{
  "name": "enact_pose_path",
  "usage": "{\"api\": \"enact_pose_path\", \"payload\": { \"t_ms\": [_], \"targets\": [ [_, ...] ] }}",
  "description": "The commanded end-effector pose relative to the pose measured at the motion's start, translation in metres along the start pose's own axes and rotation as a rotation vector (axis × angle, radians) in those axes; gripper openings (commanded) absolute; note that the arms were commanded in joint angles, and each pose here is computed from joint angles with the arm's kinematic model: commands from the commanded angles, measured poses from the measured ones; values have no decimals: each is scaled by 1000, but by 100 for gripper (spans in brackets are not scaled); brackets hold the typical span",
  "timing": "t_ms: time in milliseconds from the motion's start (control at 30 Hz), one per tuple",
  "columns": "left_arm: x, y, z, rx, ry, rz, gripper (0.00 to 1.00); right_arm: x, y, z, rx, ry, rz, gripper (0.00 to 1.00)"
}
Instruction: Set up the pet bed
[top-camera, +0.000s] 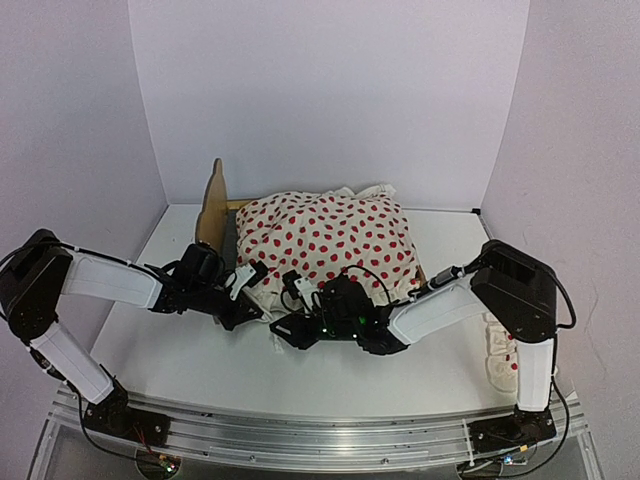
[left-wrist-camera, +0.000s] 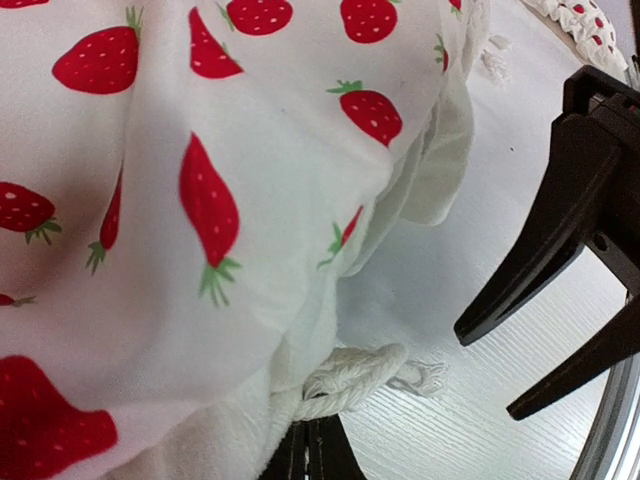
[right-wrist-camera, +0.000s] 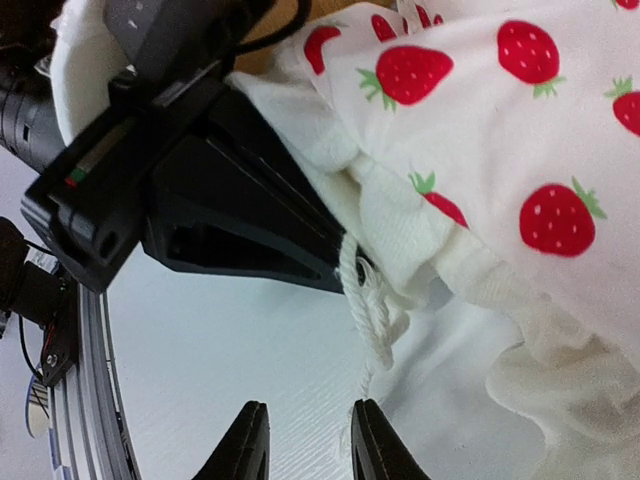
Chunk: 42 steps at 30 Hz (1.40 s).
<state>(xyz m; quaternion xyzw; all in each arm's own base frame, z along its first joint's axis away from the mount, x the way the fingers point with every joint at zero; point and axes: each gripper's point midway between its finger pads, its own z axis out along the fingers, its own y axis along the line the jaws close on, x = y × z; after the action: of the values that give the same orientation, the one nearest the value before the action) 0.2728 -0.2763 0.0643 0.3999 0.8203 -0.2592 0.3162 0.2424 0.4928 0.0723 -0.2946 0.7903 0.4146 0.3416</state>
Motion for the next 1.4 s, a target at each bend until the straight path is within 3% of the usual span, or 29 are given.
{"api": "enact_pose_path", "payload": {
  "t_ms": [0,733,1167,1367],
  "targets": [
    [-10,12,3,-48,-5,-25,0,-39,7,7,-32,-79,-41,27],
    [-25,6,-28,-78,-146,23,0,-49,2,26,-54,-55,-105,27],
    [-26,5,-33,-80,-166,29,0,-47,-1,45,-59,-29,-137,26],
    [-26,7,-32,-86,-162,21,0,-38,-5,49,-54,0,-117,15]
  ]
}}
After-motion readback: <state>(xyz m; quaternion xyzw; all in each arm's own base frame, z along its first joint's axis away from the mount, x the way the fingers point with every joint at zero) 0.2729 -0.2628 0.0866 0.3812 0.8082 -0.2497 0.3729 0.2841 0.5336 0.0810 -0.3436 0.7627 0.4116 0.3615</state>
